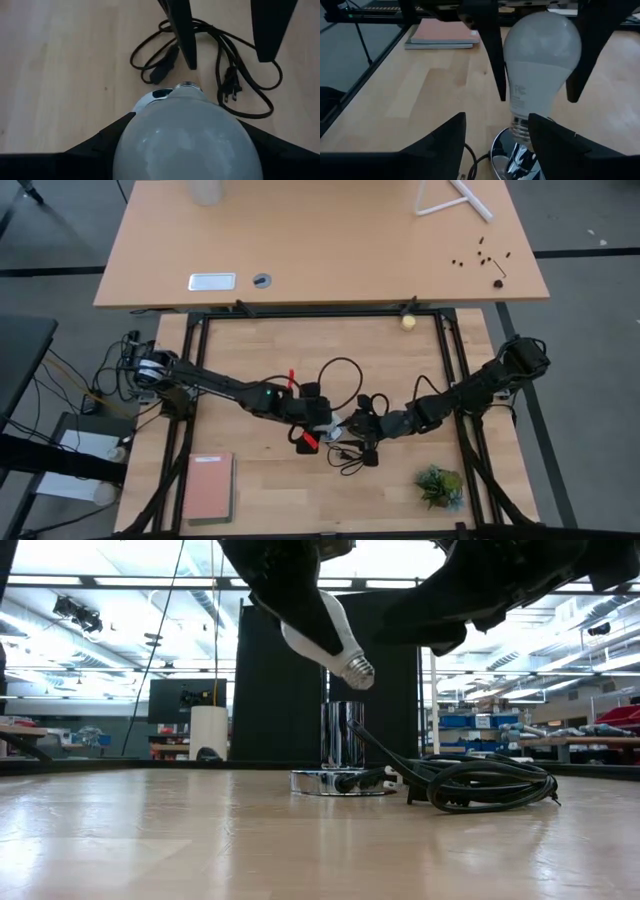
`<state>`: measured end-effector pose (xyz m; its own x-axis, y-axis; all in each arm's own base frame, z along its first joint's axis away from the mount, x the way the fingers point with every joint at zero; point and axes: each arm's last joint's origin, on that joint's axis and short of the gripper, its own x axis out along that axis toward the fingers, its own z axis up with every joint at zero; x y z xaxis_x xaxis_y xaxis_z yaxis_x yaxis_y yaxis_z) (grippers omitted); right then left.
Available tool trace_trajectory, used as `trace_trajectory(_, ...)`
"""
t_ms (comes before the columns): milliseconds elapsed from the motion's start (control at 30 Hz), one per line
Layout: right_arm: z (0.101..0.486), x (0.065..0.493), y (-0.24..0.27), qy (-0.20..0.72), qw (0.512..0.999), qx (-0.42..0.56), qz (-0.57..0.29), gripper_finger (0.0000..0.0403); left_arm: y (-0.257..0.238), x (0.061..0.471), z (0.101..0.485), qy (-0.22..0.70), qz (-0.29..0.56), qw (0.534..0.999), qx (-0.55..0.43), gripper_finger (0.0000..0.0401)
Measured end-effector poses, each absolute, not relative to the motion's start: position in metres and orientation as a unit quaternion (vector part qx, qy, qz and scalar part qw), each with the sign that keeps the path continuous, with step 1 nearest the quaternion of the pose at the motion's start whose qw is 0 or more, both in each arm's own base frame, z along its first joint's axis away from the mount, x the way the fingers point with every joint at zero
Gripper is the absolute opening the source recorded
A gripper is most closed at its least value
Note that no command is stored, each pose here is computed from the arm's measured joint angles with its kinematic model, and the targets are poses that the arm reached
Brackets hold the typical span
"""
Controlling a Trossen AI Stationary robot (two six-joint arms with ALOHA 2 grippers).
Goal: Screw lightbulb
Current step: Insert the white lightbulb into the silver lamp
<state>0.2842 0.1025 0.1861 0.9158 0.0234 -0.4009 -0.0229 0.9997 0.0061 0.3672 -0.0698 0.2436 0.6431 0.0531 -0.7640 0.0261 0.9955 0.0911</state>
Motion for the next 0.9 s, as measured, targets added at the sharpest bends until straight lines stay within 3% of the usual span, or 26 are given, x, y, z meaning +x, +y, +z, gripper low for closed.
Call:
trace_trajectory(433,0.175,0.294,0.085,0.218,0.976,-0.01,-0.01,0.0222,-0.063,0.377,0.271,0.381,0.007,0.923,0.057,0.0269)
trace_trajectory(900,0.166,0.292,0.078,0.265,0.963,0.028,-0.031,0.0222,-0.062,0.389,0.242,0.42,-0.003,0.905,0.07,0.0269)
